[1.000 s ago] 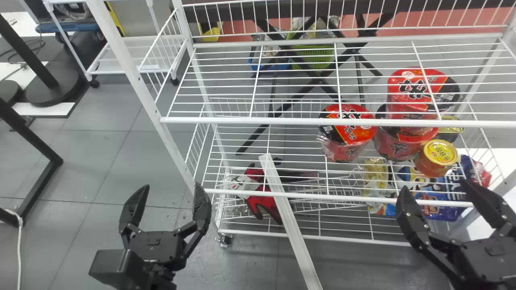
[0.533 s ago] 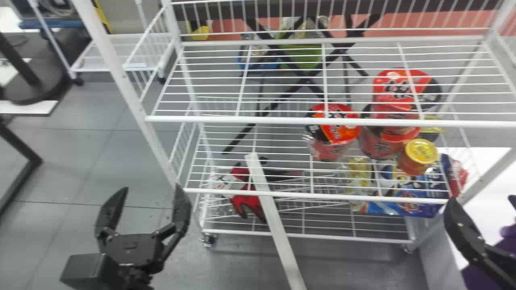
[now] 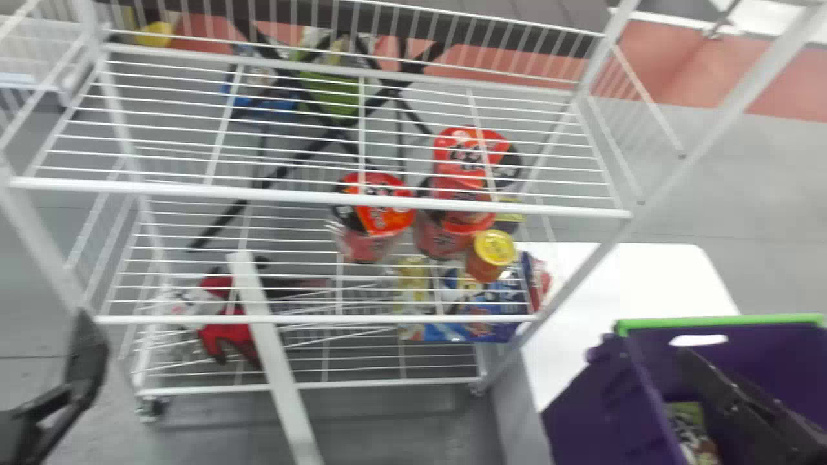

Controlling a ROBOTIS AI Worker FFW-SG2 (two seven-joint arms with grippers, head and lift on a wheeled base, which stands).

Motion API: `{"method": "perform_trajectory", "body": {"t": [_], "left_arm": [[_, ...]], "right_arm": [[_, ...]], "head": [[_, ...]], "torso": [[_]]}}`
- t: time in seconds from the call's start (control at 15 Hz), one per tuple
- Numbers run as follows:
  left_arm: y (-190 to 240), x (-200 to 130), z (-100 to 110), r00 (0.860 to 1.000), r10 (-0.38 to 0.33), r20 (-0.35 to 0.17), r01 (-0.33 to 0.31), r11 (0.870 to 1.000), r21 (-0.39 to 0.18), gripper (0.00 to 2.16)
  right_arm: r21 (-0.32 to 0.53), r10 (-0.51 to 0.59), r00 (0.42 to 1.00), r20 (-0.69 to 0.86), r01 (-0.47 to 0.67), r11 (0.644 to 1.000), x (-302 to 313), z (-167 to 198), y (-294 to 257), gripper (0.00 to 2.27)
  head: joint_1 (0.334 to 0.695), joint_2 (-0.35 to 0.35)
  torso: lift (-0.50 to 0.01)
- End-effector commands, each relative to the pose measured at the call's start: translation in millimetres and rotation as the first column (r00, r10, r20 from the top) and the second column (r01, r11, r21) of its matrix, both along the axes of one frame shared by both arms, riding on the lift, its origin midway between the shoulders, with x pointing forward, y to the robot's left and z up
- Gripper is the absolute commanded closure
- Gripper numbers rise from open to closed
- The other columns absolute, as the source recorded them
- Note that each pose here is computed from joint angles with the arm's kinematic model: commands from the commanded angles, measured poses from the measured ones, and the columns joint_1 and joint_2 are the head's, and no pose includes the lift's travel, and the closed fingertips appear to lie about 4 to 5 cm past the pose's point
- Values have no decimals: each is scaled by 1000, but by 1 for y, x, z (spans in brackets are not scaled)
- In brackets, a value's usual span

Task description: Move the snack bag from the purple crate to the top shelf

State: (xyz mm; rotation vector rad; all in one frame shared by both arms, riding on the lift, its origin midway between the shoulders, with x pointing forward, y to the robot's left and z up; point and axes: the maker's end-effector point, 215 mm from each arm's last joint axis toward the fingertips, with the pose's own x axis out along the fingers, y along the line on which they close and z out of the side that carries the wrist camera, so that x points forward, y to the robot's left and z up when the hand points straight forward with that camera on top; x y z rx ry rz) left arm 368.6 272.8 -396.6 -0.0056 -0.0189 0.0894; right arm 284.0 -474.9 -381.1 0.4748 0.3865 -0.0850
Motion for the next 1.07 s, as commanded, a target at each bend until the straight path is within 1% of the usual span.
{"method": "perform_trajectory", "body": {"t": [0.0, 0.07, 0.27, 0.53, 0.67, 0.8, 1.0], "left_arm": [[0, 0, -1, 1000, 0, -2, 0, 1000, 0, -2], [-1, 1, 0, 1000, -2, 1, 2, 1000, 1, -2], [-2, 1, -2, 1000, -5, -4, 5, 1000, 3, -2], [-8, 2, -2, 1000, -18, -6, 18, 1000, 3, -2], [-11, 2, -3, 1000, -23, -8, 23, 1000, 3, -2], [-13, 2, -3, 1000, -27, -8, 27, 1000, 2, -2], [-20, 1, -5, 999, -41, -12, 41, 999, 1, -2]], "right_arm": [[59, -103, 994, -45, 106, 993, -11, -18, -42, 33], [75, -128, 988, -84, 134, 988, -18, -36, -50, 33], [85, -175, 969, -174, 192, 978, -22, -82, -78, 36], [58, -214, 926, -311, 243, 968, -36, -126, -104, 33], [61, -189, 903, -387, 229, 971, -42, -148, -100, 33], [16, -178, 864, -472, 210, 977, -47, -174, -99, 33], [16, -147, 813, -564, 189, 982, -55, -208, -97, 33]], "head": [[695, -339], [695, -350], [695, -350], [695, -350], [695, -350], [695, -350], [695, -350]], "torso": [[-454], [-454], [-454], [-454], [-454], [-454], [-454]]}}
